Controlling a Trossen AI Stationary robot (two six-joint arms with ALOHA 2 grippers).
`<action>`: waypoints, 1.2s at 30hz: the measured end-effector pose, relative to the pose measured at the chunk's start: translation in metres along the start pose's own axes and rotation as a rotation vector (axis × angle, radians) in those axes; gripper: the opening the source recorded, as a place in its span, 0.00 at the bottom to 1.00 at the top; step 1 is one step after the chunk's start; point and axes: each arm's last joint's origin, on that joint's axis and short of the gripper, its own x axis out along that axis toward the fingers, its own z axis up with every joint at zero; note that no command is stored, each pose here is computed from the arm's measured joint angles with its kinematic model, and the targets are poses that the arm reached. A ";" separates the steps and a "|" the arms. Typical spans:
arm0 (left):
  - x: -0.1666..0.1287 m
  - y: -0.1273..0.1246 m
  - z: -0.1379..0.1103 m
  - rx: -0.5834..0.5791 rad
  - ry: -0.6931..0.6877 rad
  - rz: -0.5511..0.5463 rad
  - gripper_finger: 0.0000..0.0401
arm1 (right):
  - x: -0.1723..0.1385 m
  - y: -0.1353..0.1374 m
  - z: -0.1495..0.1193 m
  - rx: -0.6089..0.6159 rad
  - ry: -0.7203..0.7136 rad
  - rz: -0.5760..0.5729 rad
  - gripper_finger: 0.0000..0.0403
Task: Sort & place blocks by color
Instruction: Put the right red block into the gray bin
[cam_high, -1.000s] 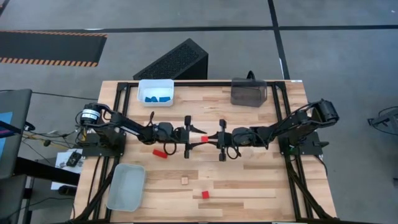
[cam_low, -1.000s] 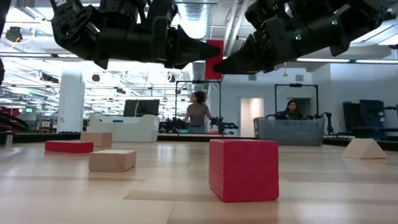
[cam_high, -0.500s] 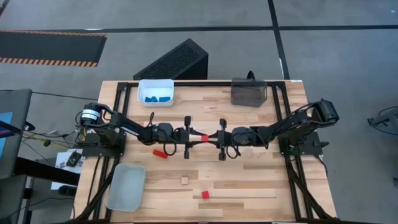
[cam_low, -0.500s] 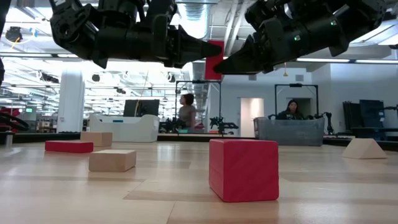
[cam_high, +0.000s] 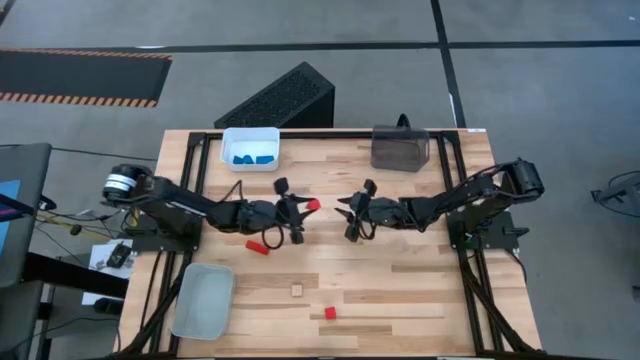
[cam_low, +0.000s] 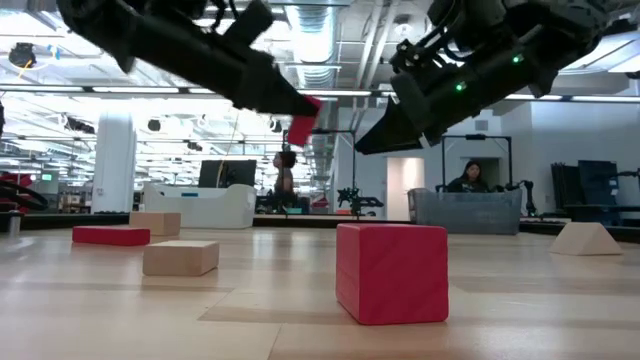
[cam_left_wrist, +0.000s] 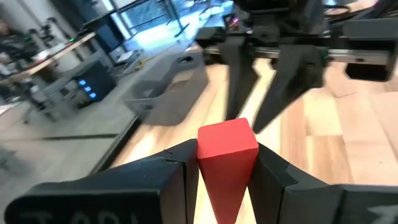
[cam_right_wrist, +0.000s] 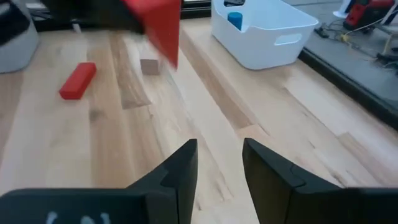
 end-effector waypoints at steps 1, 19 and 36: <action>-0.006 0.001 0.003 0.000 0.012 0.013 0.21 | 0.000 -0.001 0.000 0.009 0.001 -0.001 0.38; -0.134 0.018 0.029 -0.211 0.116 -0.204 0.23 | 0.002 -0.004 0.001 0.044 -0.005 -0.013 0.35; -0.153 -0.012 0.007 -0.432 0.380 -0.352 0.23 | 0.000 0.002 0.000 0.098 0.013 0.083 0.33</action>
